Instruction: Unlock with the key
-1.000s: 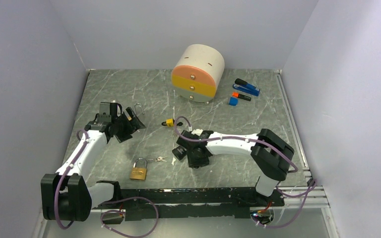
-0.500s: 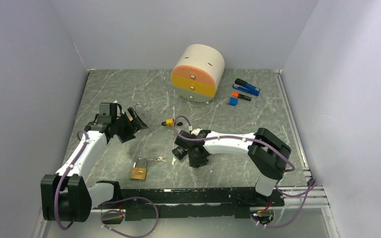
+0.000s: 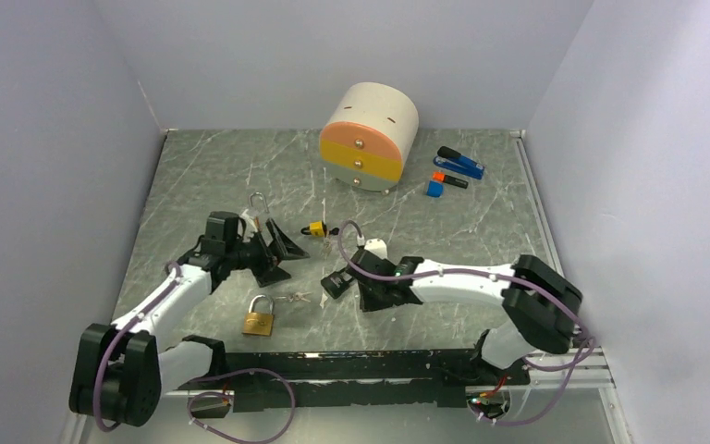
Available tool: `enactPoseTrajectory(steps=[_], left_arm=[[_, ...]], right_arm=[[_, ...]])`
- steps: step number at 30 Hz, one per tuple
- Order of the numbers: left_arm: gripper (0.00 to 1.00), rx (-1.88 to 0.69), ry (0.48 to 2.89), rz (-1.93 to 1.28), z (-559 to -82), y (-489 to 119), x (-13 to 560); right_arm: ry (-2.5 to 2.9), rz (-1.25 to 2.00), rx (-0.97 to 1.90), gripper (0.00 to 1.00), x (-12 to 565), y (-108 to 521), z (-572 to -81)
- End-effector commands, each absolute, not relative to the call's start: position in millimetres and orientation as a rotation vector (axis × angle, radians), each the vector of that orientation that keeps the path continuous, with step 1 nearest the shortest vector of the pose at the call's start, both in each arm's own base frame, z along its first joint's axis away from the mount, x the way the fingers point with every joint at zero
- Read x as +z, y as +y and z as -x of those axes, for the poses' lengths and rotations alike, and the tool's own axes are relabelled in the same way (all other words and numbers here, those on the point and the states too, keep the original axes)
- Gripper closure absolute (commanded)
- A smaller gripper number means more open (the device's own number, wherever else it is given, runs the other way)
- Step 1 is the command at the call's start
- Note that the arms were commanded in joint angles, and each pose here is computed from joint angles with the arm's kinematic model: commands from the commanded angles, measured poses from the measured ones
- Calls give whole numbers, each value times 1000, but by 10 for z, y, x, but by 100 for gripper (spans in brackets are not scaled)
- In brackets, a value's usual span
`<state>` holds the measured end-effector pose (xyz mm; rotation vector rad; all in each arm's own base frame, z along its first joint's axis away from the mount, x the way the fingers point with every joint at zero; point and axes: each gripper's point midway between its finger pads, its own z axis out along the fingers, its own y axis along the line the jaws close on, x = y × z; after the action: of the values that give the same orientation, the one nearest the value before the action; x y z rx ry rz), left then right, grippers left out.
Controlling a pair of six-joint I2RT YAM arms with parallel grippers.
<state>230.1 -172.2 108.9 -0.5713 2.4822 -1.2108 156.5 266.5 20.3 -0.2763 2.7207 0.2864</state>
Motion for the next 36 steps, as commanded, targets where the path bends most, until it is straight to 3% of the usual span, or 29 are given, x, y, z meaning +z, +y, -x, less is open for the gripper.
enactPoseTrajectory(steps=[1,7,10,13,19,22,30,35,36], left_arm=[[6,-1455,2417,338,-2257,-2196,1337],[7,-1538,2453,205,-2305,-2693,1276],[21,-1561,2462,222,-2382,-2830,1261],[27,-1599,2438,209,-2409,-2949,1318],[19,-1567,2509,152,-2279,-3097,1144],[21,-1626,2507,144,-2192,-3170,1105],[57,-1603,2542,144,-2082,-3160,1032],[97,-1576,2580,116,-2043,-3141,985],[97,-1579,2578,111,-2041,-3143,989]], right_arm=[[2509,418,531,86,629,2937,-1704],[2369,575,691,87,991,3024,-1629],[2343,612,721,87,1123,3039,-1599],[2327,627,744,87,1225,3061,-1588],[2331,662,759,87,1292,3151,-1595],[2324,655,767,87,1325,3194,-1620],[2356,612,757,88,1310,3228,-1655],[2415,538,669,89,1209,3151,-1730],[2425,528,659,89,1196,3145,-1735]])
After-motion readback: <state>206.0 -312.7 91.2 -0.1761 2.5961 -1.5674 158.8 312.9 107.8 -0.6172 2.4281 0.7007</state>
